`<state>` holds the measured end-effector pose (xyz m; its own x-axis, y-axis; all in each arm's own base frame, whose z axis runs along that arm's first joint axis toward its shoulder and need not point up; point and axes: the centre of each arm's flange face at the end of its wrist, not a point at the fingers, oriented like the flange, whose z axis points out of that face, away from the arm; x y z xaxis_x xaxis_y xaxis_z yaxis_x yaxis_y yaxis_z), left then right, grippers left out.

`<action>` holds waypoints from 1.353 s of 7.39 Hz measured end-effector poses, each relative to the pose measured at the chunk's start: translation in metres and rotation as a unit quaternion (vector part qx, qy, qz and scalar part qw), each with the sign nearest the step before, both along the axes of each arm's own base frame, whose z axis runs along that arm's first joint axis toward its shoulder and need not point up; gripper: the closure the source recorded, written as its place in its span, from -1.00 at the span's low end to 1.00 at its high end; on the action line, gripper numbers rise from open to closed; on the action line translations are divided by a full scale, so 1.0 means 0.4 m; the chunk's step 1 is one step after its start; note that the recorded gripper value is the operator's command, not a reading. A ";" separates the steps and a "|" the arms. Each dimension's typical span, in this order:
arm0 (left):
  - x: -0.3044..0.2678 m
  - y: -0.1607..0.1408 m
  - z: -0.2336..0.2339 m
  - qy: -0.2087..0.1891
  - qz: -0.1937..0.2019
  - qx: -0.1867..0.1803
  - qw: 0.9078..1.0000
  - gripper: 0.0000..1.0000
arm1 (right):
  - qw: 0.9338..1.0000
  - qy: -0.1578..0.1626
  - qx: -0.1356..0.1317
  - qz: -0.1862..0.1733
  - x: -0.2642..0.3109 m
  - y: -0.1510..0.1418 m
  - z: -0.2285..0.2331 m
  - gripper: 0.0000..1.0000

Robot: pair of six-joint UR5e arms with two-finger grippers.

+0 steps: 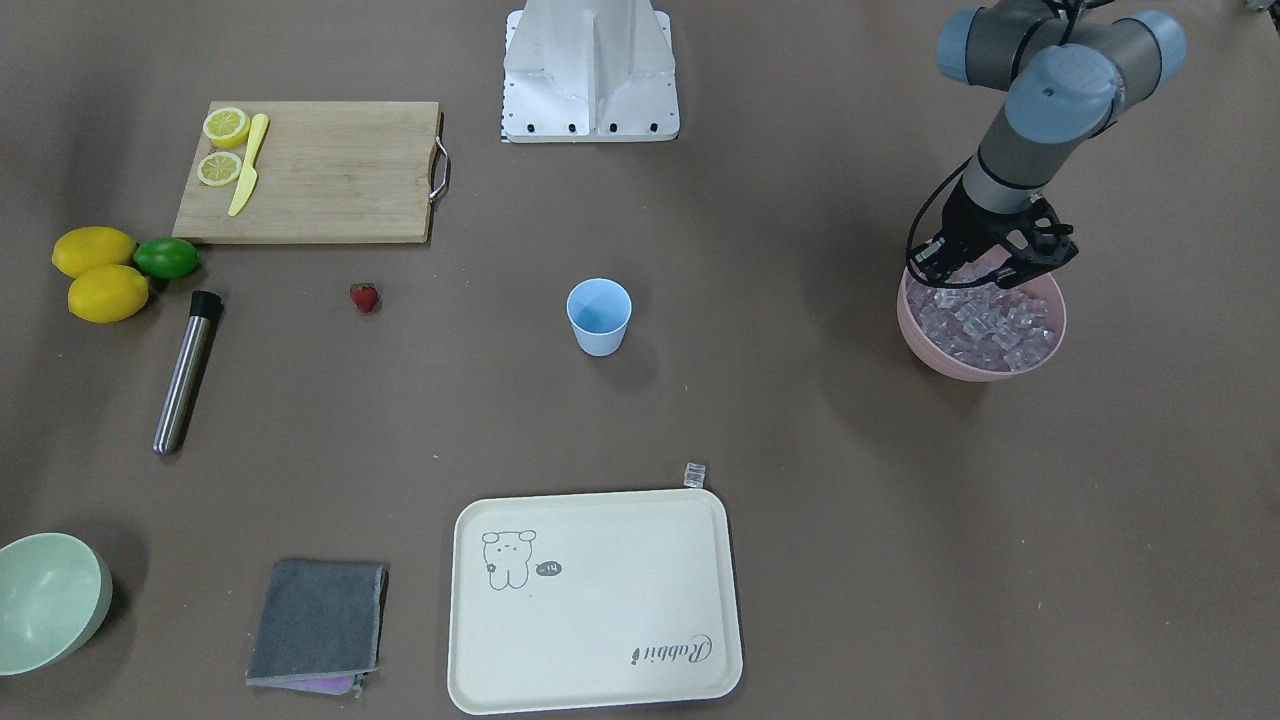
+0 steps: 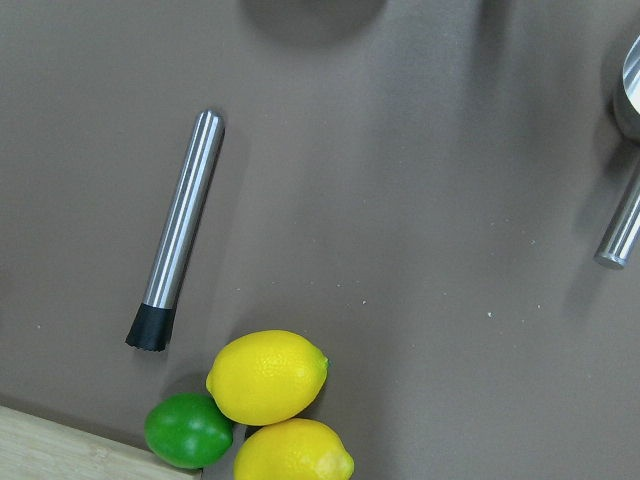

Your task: Mash ice and strawberries in cup

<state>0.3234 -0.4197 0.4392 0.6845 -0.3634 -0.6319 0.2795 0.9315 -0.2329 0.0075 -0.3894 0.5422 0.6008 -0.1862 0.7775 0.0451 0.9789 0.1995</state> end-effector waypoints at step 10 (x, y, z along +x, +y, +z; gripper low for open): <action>-0.026 -0.064 -0.106 0.031 -0.128 -0.087 0.987 -0.24 | 1.000 -0.011 0.004 0.004 0.000 0.004 -0.036 -1.00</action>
